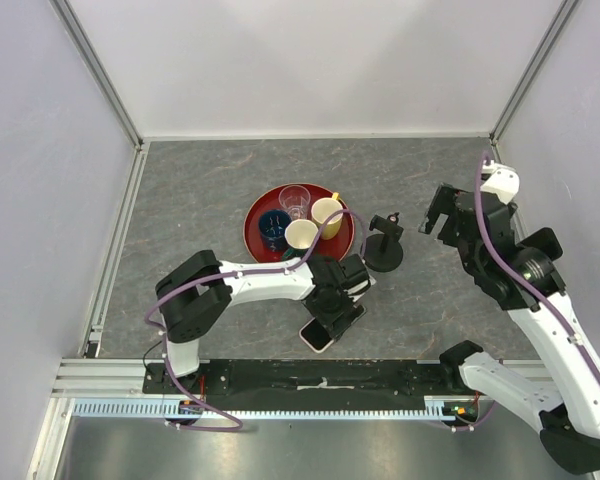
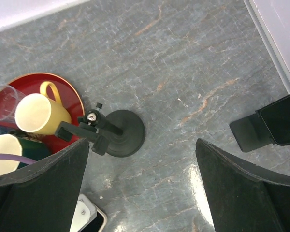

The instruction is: Place the phone on the phone stand

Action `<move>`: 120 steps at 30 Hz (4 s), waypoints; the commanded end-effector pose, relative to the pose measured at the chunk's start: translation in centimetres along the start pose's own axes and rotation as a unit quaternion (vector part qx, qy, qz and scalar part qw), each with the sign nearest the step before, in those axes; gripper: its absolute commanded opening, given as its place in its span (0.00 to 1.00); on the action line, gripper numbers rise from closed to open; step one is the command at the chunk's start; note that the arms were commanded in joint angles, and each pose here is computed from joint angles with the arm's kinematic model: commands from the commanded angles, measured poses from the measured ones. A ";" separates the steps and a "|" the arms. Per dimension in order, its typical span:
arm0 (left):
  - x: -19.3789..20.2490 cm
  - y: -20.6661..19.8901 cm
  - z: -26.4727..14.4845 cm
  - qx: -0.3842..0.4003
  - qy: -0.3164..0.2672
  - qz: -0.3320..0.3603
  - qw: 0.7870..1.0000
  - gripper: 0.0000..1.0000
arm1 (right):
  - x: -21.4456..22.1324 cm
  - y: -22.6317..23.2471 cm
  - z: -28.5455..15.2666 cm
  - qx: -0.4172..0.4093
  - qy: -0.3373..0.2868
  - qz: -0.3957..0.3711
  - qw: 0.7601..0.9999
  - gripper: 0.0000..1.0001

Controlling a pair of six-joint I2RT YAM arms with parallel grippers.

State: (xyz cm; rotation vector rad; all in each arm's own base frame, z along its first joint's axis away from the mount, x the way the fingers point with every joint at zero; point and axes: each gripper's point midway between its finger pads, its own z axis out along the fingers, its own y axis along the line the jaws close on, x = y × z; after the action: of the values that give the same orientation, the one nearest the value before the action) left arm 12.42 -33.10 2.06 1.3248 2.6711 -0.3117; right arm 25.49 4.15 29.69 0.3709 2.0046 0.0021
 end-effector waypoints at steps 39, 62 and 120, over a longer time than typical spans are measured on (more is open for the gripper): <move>-9.9 0.1 -23.6 0.334 -0.339 -0.199 0.857 0.02 | -2.0 9.8 -6.7 -0.365 -0.090 -0.045 0.926 0.98; -13.0 8.1 -40.9 0.306 -0.586 -0.417 0.624 0.02 | -0.8 19.1 -14.2 -0.610 -0.180 -0.044 0.771 0.98; -11.2 7.9 -41.4 0.356 -0.585 -0.456 0.568 0.02 | -2.5 29.5 -10.3 -0.403 -0.334 -0.004 0.852 0.33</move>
State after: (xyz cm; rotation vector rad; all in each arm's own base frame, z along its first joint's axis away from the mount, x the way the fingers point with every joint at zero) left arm 24.94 -27.00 39.50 -0.5253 1.7611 -1.5887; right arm 25.12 33.54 37.77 -0.2097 1.2480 0.5602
